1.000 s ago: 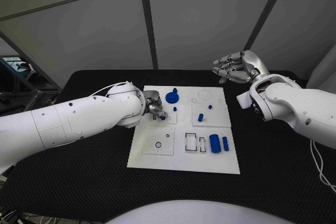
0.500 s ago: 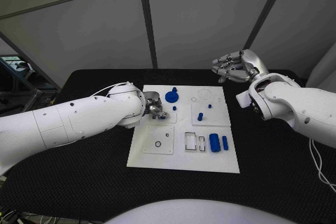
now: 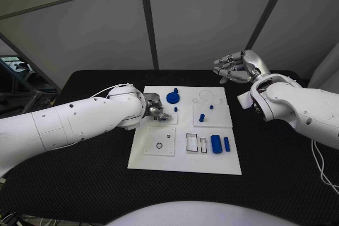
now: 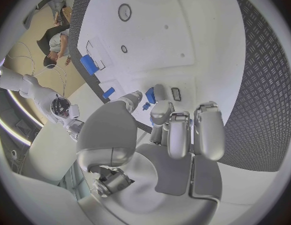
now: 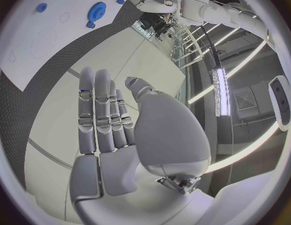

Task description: Assemble the parts on the task board

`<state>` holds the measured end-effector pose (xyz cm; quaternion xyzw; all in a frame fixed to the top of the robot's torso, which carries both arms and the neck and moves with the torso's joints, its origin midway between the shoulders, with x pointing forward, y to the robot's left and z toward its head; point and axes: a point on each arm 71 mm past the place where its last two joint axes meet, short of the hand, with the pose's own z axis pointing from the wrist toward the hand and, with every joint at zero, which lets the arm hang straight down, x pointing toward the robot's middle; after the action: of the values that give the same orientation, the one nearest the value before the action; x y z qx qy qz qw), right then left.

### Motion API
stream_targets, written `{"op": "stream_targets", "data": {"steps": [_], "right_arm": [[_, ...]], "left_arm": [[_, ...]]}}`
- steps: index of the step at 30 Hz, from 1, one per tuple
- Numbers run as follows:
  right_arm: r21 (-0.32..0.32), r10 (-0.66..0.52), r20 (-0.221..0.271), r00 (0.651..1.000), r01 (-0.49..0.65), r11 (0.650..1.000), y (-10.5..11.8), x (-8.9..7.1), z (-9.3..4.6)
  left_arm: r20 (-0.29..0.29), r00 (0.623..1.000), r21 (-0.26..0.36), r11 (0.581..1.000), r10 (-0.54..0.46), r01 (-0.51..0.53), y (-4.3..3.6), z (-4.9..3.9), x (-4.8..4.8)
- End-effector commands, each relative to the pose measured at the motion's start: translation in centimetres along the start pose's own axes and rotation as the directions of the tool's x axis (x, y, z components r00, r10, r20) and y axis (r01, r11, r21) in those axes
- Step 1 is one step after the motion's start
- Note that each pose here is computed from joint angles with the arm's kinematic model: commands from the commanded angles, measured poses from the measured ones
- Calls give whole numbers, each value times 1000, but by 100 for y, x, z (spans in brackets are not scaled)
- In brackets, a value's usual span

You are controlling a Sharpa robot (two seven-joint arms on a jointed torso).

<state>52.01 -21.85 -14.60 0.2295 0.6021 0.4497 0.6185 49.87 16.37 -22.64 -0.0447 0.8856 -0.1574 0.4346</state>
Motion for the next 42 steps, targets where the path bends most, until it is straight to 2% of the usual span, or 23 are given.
{"op": "stream_targets", "data": {"steps": [1, 7, 12, 18, 23, 27, 31, 42], "right_arm": [[-7, -1, -5, 1000, 1, 1000, 12, 1, 6], [-4, 0, -5, 1000, 0, 1000, -1, -2, 12], [-2, 0, -8, 1000, 0, 1000, -8, -1, 15], [0, -1, -8, 1000, 1, 1000, -17, -8, 17], [2, -2, -7, 1000, 2, 1000, -24, -11, 20], [3, -2, -7, 1000, 2, 1000, -26, -9, 24], [3, -1, -9, 1000, 1, 1000, -23, -1, 27], [3, 2, -17, 1000, -2, 1000, -14, 23, 33]], "left_arm": [[15, 1000, 0, 1000, -12, 12, 5, -16, -16], [43, 999, 13, 999, -33, 33, -14, -61, -112], [75, 995, 28, 997, -70, 68, -26, -114, -268], [87, 988, 33, 992, -124, 122, 47, -189, -491], [73, 990, 17, 992, -123, 122, 121, -217, -707], [69, 991, -9, 993, -117, 117, 179, -179, -879], [59, 992, -36, 993, -112, 115, 215, -97, -973], [31, 999, -110, 993, -38, 41, 250, 114, -1031]]}}
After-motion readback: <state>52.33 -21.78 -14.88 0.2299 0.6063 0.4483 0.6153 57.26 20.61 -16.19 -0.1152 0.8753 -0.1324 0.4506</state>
